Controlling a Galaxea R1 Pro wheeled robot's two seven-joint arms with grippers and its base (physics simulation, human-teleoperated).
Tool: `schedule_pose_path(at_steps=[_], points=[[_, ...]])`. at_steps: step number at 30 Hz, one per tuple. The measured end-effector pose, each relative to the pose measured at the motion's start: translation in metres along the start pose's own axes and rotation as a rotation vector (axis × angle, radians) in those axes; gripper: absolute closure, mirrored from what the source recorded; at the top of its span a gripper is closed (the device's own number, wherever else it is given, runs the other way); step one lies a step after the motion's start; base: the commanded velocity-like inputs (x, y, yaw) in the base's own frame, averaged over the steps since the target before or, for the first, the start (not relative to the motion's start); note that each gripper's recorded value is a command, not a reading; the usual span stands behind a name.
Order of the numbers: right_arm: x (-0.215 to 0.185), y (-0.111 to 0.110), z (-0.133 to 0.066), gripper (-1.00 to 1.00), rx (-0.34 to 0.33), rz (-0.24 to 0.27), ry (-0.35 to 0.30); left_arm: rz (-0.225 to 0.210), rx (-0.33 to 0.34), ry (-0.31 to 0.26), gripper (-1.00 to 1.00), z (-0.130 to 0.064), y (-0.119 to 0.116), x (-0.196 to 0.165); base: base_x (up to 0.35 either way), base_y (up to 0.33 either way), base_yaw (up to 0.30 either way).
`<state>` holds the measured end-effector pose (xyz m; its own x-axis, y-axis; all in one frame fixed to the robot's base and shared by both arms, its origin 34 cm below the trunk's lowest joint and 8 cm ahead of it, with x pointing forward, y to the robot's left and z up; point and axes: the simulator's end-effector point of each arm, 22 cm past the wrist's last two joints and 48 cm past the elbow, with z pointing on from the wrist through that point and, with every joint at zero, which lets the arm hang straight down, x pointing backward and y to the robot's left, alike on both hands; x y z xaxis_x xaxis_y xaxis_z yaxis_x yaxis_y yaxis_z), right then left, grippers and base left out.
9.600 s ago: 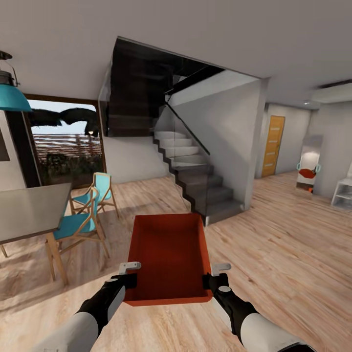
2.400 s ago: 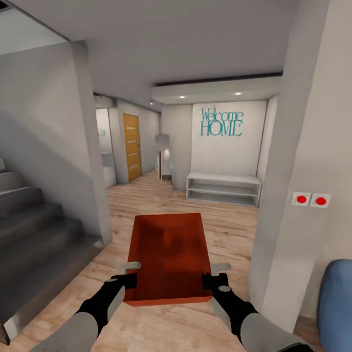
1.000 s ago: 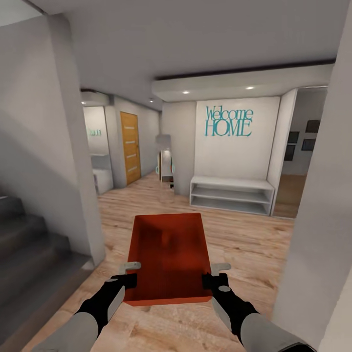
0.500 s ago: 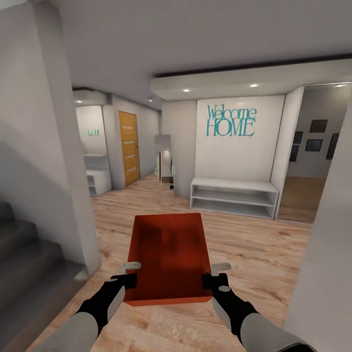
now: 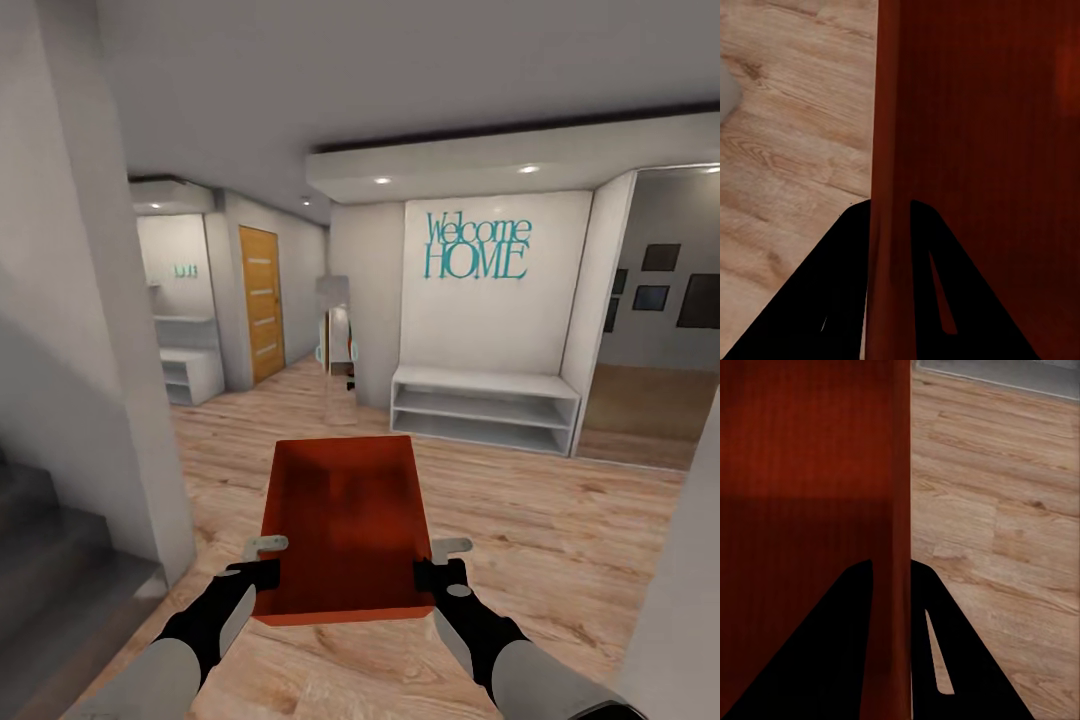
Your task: Move the two storage containers from the living room to the garage. In the garage, place one container on the floor and stack the other container on top of it (either order is fine).
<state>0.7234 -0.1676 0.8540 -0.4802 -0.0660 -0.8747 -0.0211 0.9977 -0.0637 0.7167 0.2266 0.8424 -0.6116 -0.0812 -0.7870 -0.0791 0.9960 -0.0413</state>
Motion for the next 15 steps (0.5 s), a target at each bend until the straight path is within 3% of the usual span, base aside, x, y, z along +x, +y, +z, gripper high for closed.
schedule_pose_path(at_steps=[15], points=[[0.0000, 0.0000, 0.0000, 1.00, 0.000, -0.001, 0.000, 0.000, 0.000, 0.000, 1.00, 0.0000, 0.0000, 0.0000, 0.323, 0.000, 0.000]])
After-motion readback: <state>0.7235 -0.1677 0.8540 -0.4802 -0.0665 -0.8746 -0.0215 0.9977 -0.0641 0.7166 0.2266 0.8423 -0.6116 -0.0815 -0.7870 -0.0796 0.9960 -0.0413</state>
